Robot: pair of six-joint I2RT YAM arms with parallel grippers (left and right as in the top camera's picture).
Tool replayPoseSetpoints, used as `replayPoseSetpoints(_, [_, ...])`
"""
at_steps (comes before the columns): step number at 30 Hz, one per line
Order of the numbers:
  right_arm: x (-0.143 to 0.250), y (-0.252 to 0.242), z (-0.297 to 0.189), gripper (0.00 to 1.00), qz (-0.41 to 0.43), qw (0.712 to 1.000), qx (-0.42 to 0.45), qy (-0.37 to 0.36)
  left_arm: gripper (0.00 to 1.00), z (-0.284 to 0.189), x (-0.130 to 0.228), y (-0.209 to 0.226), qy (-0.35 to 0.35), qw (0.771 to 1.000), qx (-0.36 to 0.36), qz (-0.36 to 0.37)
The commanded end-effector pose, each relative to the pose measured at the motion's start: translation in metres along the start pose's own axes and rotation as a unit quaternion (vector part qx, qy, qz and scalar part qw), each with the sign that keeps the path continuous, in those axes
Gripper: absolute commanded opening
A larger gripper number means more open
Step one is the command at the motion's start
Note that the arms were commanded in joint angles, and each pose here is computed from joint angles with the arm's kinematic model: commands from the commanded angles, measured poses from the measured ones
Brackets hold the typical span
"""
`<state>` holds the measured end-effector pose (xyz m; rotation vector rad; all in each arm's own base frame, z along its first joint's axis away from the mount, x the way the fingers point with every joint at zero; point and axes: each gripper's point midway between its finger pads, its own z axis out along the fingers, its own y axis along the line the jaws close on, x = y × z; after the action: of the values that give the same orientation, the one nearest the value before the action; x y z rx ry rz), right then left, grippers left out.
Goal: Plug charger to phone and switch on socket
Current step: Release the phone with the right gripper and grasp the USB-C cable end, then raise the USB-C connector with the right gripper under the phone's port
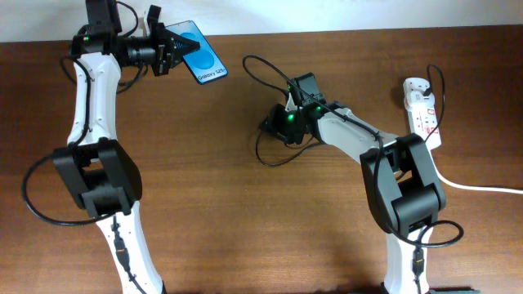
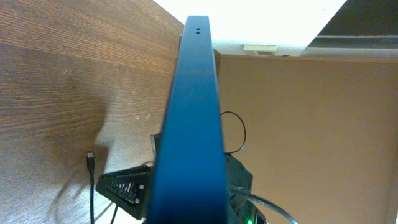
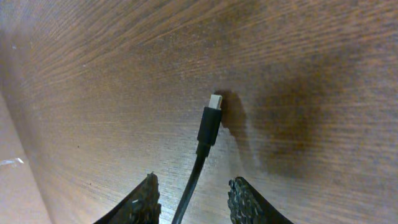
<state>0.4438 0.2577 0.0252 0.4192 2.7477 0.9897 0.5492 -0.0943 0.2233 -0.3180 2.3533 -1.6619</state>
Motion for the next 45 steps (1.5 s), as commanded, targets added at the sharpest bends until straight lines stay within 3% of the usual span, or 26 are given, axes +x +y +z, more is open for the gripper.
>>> replayPoseSetpoints(1, [-0.008, 0.000, 0.008, 0.35, 0.034, 0.999, -0.007, -0.010, 0.00, -0.003, 0.001, -0.009, 0.005, 1.000, 0.016, 0.003])
replayPoseSetpoints(16, [-0.005, -0.002, 0.035, 0.27, 0.060, 0.998, -0.029, -0.002, 0.00, -0.003, 0.002, -0.008, 0.005, 1.000, 0.016, 0.001])
replayPoseSetpoints(20, [0.001, 0.001, 0.035, 0.16, 0.061, 0.997, -0.037, 0.015, 0.00, -0.003, 0.002, -0.008, 0.005, 1.000, 0.016, 0.002])
replayPoseSetpoints(22, [0.001, 0.001, 0.035, 0.04, 0.050, 0.998, -0.038, 0.016, 0.00, -0.003, 0.002, -0.008, 0.006, 1.000, 0.016, 0.000])
replayPoseSetpoints(25, [-0.008, 0.003, 0.026, 0.04, -0.026, 0.998, -0.052, 0.008, 0.00, -0.003, 0.003, -0.009, 0.008, 1.000, 0.017, -0.002])
replayPoseSetpoints(28, [-0.023, 0.038, -0.026, 0.04, -0.166, 0.977, -0.135, -0.002, 0.00, 0.000, 0.012, -0.006, 0.021, 1.000, 0.011, -0.005])
replayPoseSetpoints(32, [-0.024, 0.082, -0.145, 0.04, -0.255, 0.938, -0.233, -0.022, 0.00, 0.014, 0.032, -0.026, 0.060, 0.995, 0.059, 0.053])
replayPoseSetpoints(41, [0.026, 0.100, -0.317, 0.04, -0.277, 0.930, -0.218, -0.105, 0.00, 0.052, 0.089, -0.082, 0.154, 0.958, 0.189, 0.152])
replayPoseSetpoints(45, [0.045, 0.092, -0.309, 0.04, -0.268, 0.938, -0.208, -0.078, 0.00, 0.076, 0.106, -0.084, 0.174, 0.957, 0.171, 0.159])
